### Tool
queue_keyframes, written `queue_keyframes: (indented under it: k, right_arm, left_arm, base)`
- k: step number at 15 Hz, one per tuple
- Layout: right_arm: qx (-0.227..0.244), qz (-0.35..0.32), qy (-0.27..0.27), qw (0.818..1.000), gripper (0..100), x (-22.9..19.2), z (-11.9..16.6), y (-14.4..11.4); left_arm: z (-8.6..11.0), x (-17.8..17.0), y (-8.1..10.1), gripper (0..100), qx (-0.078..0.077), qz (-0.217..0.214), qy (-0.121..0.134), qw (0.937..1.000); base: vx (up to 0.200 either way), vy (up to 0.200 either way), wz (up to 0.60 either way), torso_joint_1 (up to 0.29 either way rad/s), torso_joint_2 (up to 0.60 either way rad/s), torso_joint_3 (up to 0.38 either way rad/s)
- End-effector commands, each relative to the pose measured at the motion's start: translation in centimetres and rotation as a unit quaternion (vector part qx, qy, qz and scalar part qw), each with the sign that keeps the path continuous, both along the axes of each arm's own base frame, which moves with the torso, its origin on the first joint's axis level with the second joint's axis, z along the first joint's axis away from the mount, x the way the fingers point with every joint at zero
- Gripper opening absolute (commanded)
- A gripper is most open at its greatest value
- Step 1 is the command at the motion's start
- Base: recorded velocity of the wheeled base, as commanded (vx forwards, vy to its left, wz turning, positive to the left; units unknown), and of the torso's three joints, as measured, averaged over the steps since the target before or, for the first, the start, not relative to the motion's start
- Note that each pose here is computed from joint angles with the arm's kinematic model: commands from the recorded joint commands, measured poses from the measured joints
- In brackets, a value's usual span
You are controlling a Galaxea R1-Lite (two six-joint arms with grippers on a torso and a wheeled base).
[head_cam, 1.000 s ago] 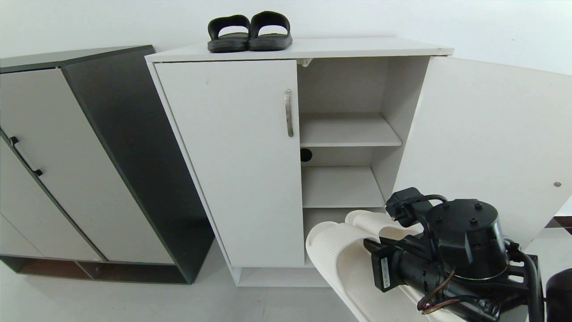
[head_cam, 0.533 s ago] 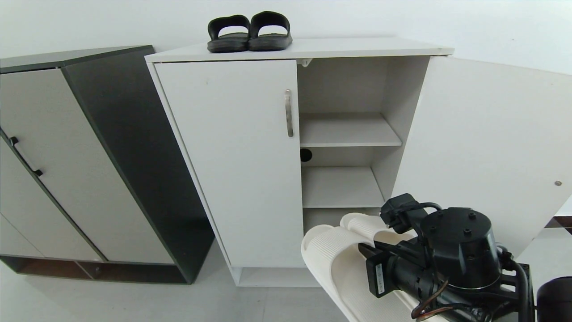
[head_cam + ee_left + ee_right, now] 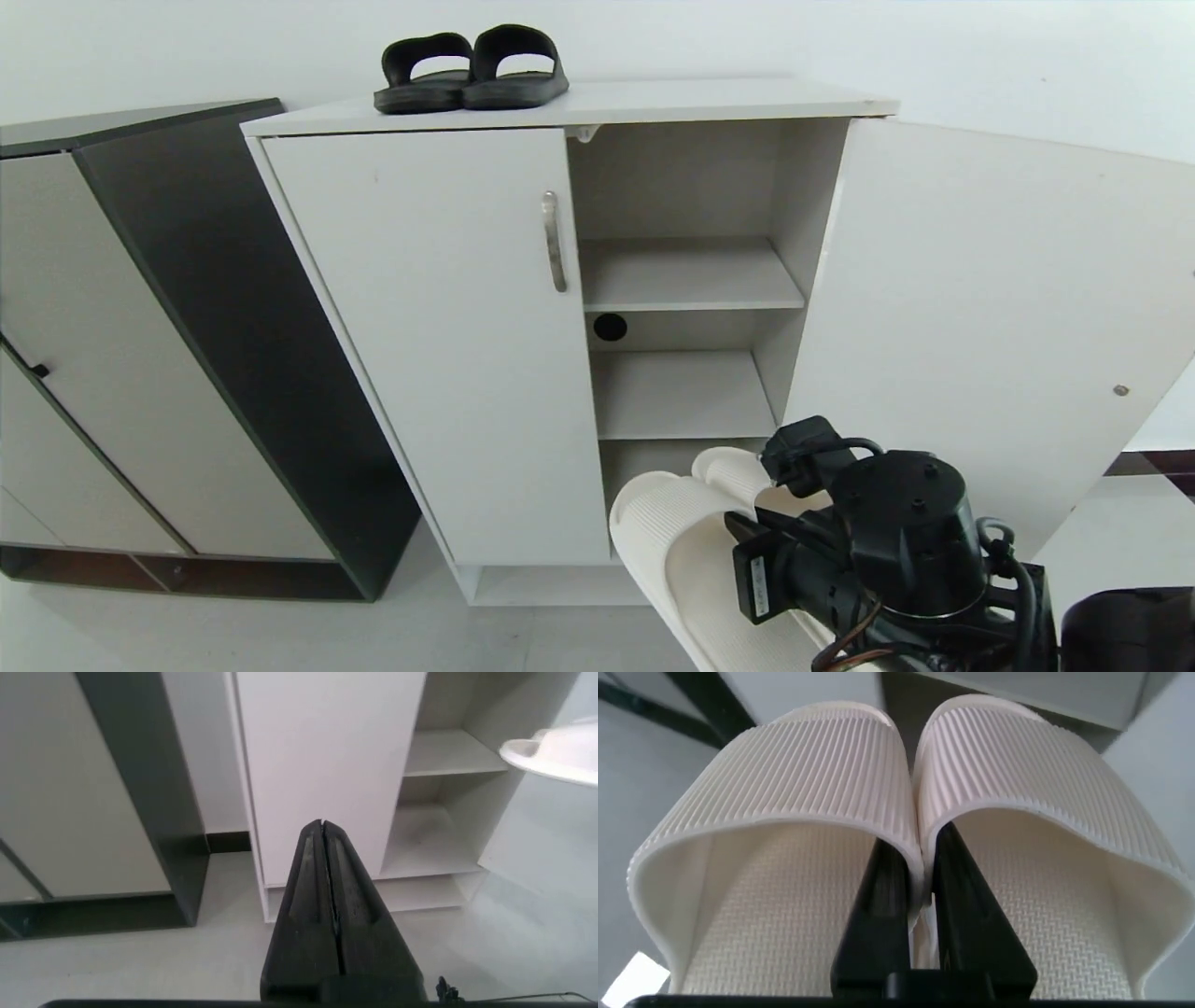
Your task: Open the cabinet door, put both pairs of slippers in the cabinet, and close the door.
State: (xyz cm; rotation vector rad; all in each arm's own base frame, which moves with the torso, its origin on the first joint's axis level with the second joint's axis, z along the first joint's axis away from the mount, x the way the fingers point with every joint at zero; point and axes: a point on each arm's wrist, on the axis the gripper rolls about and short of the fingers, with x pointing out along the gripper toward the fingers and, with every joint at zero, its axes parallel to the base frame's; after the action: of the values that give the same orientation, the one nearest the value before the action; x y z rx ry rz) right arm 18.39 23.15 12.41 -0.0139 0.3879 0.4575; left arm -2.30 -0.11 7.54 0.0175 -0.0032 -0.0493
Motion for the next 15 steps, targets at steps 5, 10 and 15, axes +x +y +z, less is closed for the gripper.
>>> queue_keyframes:
  k: [5,10,15]
  right_arm:
    - [0.002,-0.049,0.030,0.998,0,2.6,-4.0,4.7]
    - [-0.011,-0.086,0.006,0.996,0,3.3,-3.3,7.3]
    - [-0.030,-0.153,-0.010,0.988,0,4.7,-3.5,5.4]
  left_arm:
    - [0.0,0.0,0.0,0,-0.001,0.000,0.002,1.0000]
    - [0.0,0.0,0.0,0,0.001,-0.001,0.002,1.0000]
    - [0.0,0.0,0.0,0,0.001,-0.001,0.002,1.0000]
  base:
    - [0.000,0.000,0.00,0.000,0.00,0.000]
    - [0.000,0.000,0.00,0.000,0.00,0.000]
    - [0.000,0.000,0.00,0.003,0.00,-0.129]
